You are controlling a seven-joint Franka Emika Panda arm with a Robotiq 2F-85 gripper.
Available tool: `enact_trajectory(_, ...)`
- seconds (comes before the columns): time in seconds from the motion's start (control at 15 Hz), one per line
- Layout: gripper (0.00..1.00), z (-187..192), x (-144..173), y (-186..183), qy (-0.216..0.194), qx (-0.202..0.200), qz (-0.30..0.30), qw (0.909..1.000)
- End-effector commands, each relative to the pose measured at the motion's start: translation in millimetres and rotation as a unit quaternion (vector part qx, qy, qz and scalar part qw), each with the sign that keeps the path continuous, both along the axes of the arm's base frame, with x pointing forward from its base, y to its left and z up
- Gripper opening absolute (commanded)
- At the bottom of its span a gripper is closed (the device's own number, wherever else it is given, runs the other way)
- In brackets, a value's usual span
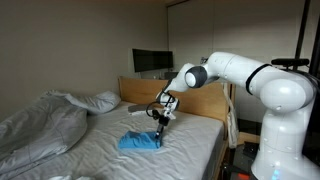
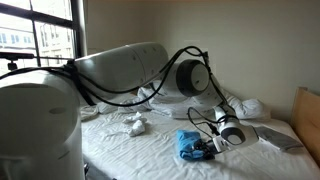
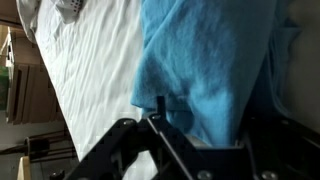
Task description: Fold the blue cloth
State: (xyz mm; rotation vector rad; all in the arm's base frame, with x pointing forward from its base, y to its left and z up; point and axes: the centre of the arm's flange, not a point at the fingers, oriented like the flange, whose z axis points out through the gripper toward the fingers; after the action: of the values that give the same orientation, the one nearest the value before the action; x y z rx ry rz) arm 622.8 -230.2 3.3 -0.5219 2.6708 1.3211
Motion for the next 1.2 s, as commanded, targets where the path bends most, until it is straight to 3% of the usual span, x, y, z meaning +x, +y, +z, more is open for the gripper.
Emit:
enact_trajectory(0.0, 0.89, 18.6, 1.3, -17.4, -0.005, -0.019, -0.005, 0.9998)
enact_trajectory(0.2, 1.00, 38.6, 4.3, -27.2, -0.012, -0.052, -0.008, 0.9985)
enact_trajectory(0.53, 1.00, 69.0, 13.6, -45.5, -0.037, -0.104, -0.019, 0.9937)
enact_trajectory(0.87, 1.00, 99.4, 32.5, -17.9, -0.091, -0.133, 0.023, 0.9867)
enact_trajectory(1.07, 1.00, 112.8, 45.3, 13.3, -0.125, -0.120, 0.063, 0.9828)
enact_trajectory(1.13, 0.75, 116.2, 48.1, 24.8, -0.133, -0.116, 0.079, 0.9812)
